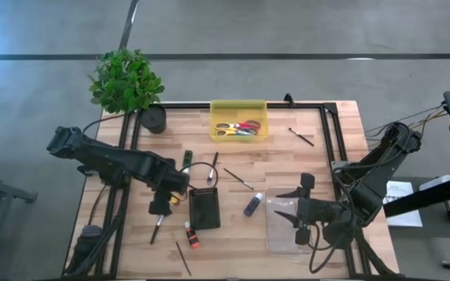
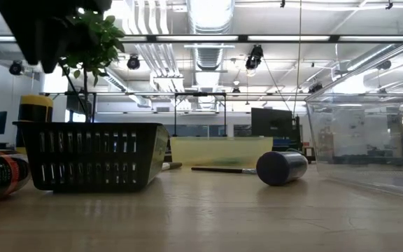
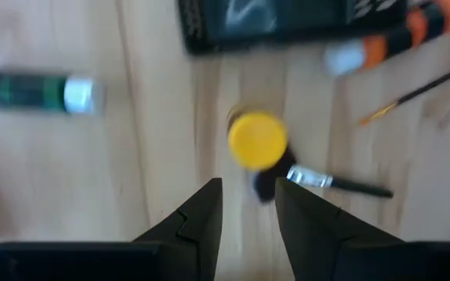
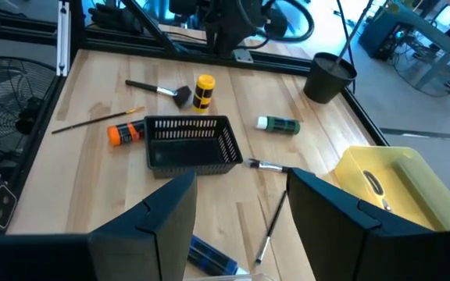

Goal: Pick & Place Paint Supplies
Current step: Put the highlighter brush into the transparent bin

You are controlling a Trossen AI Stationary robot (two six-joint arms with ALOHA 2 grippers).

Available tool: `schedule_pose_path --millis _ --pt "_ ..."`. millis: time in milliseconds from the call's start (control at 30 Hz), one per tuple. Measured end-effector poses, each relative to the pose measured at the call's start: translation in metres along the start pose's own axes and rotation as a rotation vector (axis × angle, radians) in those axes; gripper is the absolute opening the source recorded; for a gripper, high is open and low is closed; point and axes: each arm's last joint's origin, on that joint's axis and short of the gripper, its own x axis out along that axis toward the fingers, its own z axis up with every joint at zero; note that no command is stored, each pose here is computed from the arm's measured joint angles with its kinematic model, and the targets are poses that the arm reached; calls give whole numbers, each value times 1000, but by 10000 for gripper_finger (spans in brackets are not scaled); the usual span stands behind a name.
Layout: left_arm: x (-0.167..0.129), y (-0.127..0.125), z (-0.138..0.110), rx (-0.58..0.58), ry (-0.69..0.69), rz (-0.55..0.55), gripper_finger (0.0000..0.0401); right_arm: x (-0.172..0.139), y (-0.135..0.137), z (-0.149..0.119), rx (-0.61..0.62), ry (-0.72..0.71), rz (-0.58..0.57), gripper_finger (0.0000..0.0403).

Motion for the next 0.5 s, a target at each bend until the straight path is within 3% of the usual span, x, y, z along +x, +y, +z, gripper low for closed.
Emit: schedule_pose_path --millis 233,400,500 --pt "-3 -2 5 69 -51 -9 129 0 0 0 3 1 2 198" --pt "-4 -10 2 23 8 -196 129 2 1 -4 3 12 5 198" --pt "-4 -18 -3 -31 55 -245 129 3 1 -8 -5 20 2 198"
